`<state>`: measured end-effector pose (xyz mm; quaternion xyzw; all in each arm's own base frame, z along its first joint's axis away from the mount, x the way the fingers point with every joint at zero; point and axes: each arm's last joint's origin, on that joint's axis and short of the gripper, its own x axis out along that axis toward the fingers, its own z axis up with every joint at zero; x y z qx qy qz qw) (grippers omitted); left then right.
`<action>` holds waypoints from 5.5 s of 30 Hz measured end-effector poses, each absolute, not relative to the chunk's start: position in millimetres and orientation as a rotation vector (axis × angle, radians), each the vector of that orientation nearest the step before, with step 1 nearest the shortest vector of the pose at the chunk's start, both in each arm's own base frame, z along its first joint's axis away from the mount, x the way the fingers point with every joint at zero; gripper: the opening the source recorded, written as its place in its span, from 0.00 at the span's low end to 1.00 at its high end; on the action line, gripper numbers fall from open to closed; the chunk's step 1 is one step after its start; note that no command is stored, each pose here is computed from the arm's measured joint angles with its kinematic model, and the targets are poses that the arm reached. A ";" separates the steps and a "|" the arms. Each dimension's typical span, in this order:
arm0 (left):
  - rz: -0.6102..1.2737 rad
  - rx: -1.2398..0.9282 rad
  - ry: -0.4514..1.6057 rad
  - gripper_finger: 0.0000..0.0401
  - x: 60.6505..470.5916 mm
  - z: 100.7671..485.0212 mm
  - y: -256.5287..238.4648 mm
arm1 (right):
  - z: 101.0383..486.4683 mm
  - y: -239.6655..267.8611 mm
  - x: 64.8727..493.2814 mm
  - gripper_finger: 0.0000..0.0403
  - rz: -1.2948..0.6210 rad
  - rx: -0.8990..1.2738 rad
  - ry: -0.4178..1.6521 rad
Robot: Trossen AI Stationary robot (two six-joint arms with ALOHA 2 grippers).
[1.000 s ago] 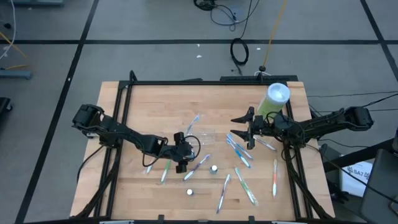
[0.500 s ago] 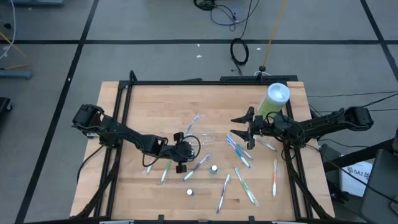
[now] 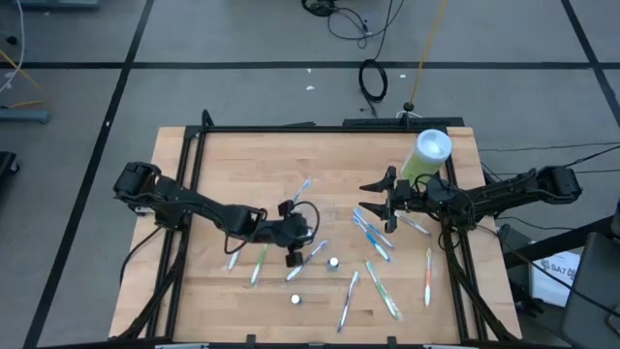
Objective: Pick & Place toothbrushing station
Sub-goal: Put the top blue mouthwash into the transparent organizer, then put the top purple toothbrush into the transparent organizer
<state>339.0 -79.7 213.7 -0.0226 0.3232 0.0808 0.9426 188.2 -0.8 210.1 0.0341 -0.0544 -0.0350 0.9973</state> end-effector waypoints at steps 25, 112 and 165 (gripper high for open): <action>0.535 -0.205 0.748 0.28 340.8 220.0 -18.5 | 205.0 -0.8 188.6 0.53 -0.070 0.107 -0.058; 0.427 -0.189 0.652 0.56 301.8 263.2 -33.2 | 209.0 -0.6 188.2 0.53 -0.062 0.102 -0.099; 0.459 -0.101 0.489 0.56 200.5 280.6 -23.0 | 127.0 14.6 149.0 0.53 -0.637 0.436 1.135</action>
